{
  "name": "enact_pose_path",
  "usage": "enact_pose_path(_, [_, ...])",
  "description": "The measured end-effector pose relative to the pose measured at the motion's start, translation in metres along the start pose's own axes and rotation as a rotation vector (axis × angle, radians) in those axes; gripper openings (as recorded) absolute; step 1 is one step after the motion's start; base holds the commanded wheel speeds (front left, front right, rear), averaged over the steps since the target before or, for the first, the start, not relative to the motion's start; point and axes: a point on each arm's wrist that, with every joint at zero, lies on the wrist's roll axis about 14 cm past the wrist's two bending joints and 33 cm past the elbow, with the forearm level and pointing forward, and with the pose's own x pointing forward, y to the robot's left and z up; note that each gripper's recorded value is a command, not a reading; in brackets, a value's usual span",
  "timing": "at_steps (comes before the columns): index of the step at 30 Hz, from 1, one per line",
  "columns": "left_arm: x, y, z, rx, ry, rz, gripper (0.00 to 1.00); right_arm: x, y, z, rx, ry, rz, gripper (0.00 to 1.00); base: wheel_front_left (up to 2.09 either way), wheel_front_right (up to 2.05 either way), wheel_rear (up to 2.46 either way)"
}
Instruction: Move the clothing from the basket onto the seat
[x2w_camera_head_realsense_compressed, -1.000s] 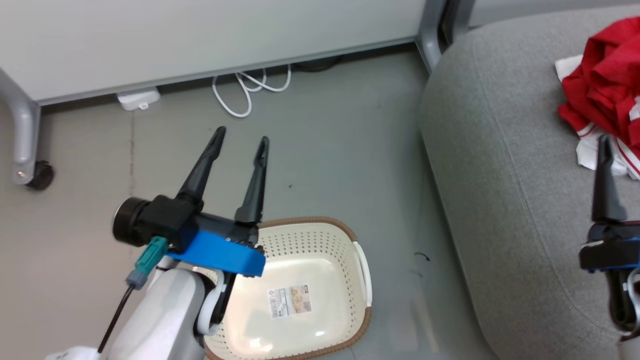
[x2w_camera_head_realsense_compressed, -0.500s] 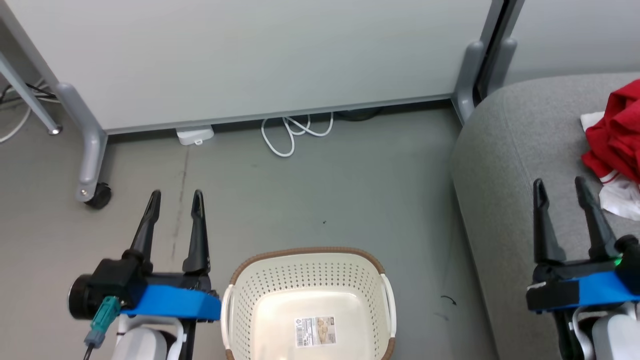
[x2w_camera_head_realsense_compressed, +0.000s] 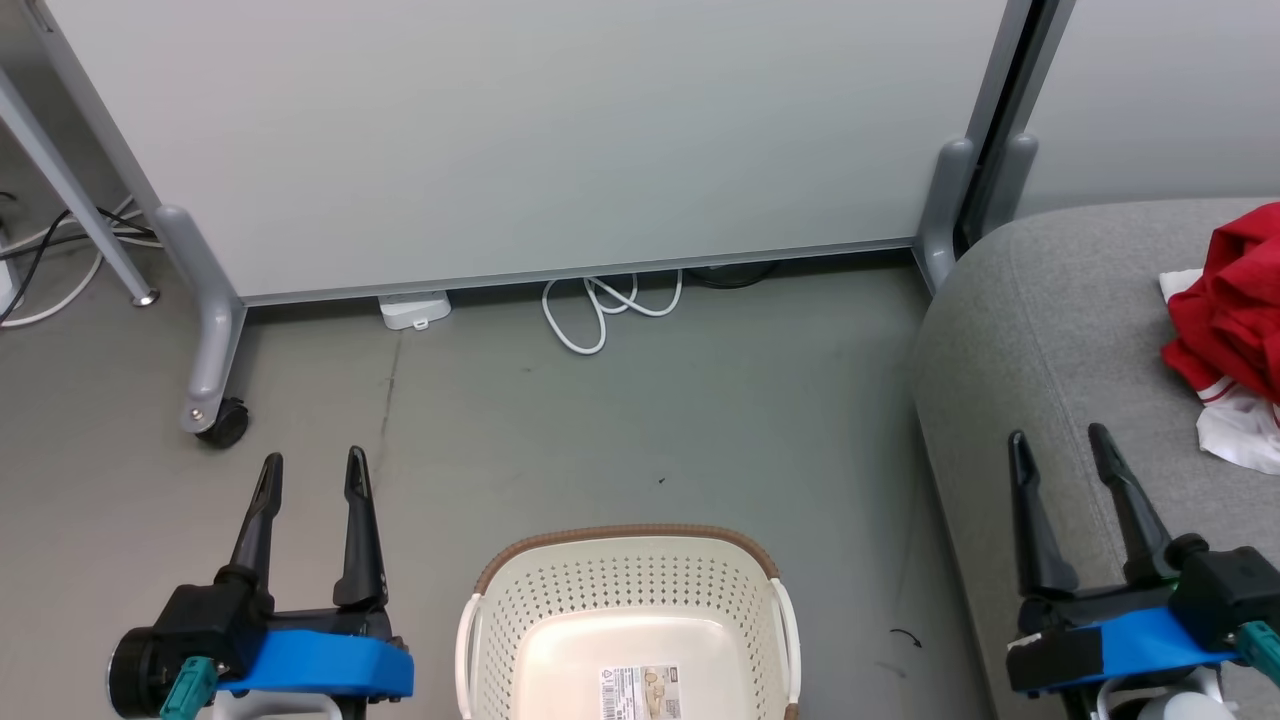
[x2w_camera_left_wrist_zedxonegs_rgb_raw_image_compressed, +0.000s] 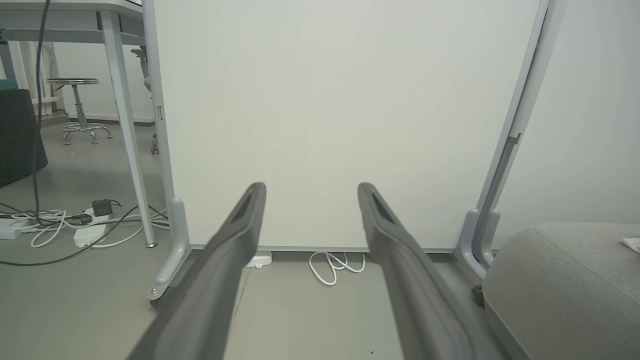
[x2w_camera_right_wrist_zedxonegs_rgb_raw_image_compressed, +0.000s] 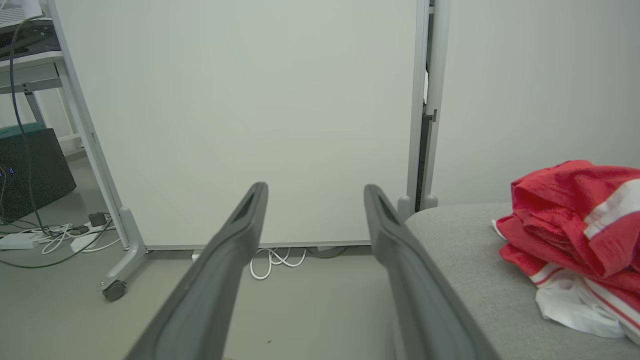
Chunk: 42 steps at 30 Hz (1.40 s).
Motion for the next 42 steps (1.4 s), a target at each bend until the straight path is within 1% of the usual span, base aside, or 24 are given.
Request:
enact_pose_path(9, [-0.005,0.005,-0.006,0.007,0.019,0.017,1.0,-0.003,0.012,-0.012,0.013,0.035,0.026,1.0,0.0,0.0,0.0])
enact_pose_path(17, [-0.007,0.009,-0.006,0.026,0.021,0.036,1.0,-0.003,0.018,-0.013,0.021,0.038,0.04,1.0,0.0,0.0,0.0])
enact_pose_path(18, [-0.008,0.009,-0.009,0.024,0.031,0.036,0.0,-0.003,0.018,-0.015,0.021,0.046,0.04,0.0,0.0,0.0,0.0])
enact_pose_path(24, [-0.025,0.011,-0.039,0.005,0.132,0.052,0.0,-0.014,0.015,-0.038,0.031,0.124,0.027,0.0,0.0,0.0,0.0])
enact_pose_path(31, [-0.026,0.017,-0.045,-0.123,0.163,0.099,0.0,-0.016,0.008,-0.042,0.159,0.148,-0.024,0.0,0.0,0.0,0.0])
enact_pose_path(42, [-0.023,0.023,-0.045,-0.317,0.167,0.147,0.0,-0.018,-0.002,-0.046,0.353,0.167,-0.092,0.0,0.0,0.0,0.0])
